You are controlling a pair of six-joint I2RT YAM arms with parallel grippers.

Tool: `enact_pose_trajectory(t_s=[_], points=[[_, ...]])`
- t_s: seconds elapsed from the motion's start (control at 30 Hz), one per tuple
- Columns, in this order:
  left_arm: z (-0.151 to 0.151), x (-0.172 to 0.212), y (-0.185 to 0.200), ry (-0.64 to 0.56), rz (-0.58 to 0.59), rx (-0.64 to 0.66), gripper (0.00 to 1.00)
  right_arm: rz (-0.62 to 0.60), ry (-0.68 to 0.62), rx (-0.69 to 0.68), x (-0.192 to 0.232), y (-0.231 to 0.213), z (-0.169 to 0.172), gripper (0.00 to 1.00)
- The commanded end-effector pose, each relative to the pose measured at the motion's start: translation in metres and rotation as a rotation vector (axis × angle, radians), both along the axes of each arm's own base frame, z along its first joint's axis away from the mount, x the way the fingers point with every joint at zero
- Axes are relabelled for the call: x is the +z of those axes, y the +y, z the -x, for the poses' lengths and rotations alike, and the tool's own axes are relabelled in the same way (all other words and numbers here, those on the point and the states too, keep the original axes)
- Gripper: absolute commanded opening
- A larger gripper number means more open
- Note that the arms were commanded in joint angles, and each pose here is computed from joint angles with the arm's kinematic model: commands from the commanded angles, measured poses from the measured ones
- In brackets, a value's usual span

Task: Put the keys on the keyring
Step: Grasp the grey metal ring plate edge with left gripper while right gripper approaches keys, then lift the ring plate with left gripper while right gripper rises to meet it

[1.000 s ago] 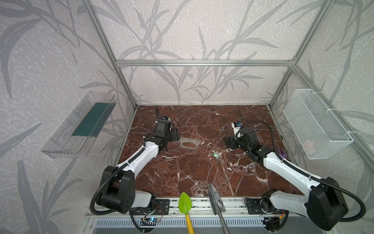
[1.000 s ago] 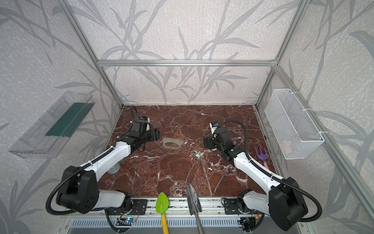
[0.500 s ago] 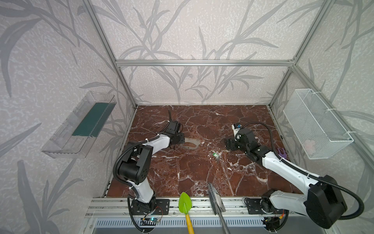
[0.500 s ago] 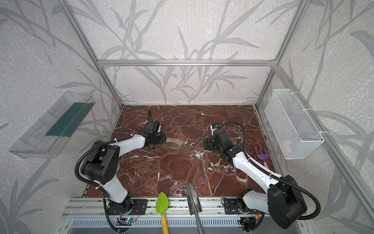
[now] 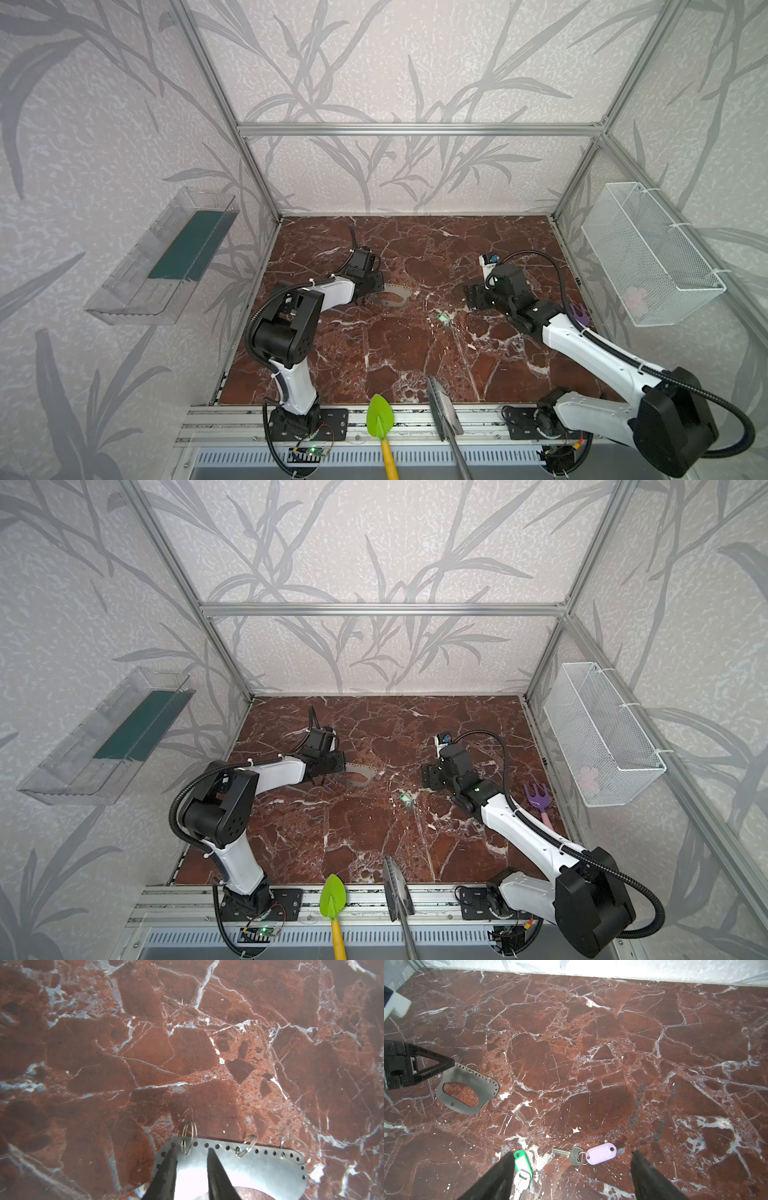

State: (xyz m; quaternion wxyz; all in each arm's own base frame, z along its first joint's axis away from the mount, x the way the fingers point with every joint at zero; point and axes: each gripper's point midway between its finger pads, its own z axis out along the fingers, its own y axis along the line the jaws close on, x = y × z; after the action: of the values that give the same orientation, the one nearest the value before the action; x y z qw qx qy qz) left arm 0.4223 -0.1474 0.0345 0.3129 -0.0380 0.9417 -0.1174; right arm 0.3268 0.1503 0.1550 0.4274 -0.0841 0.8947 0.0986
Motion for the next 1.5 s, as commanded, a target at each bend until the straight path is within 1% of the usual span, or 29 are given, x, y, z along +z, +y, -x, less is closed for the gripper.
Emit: enact_pose_trajectory(t_s=[0.0, 0.63, 0.93, 1.27, 1.47], points=[[-0.004, -0.004, 0.0, -0.012, -0.023, 0.011, 0.25, 0.005, -0.018, -0.004, 0.008, -0.002, 0.001, 0.85], [-0.004, -0.011, 0.002, -0.001, -0.067, 0.006, 0.17, 0.005, -0.023, -0.001, 0.01, -0.002, 0.003, 0.84], [-0.004, -0.01, 0.001, -0.003, -0.068, -0.002, 0.11, 0.005, -0.021, -0.001, 0.01, -0.003, 0.004, 0.83], [-0.011, 0.002, -0.004, -0.047, -0.074, -0.042, 0.02, 0.005, -0.019, 0.009, 0.01, -0.002, 0.004, 0.82], [-0.015, 0.019, -0.009, -0.091, -0.088, -0.094, 0.0, 0.004, -0.025, 0.016, 0.011, -0.001, 0.006, 0.81]])
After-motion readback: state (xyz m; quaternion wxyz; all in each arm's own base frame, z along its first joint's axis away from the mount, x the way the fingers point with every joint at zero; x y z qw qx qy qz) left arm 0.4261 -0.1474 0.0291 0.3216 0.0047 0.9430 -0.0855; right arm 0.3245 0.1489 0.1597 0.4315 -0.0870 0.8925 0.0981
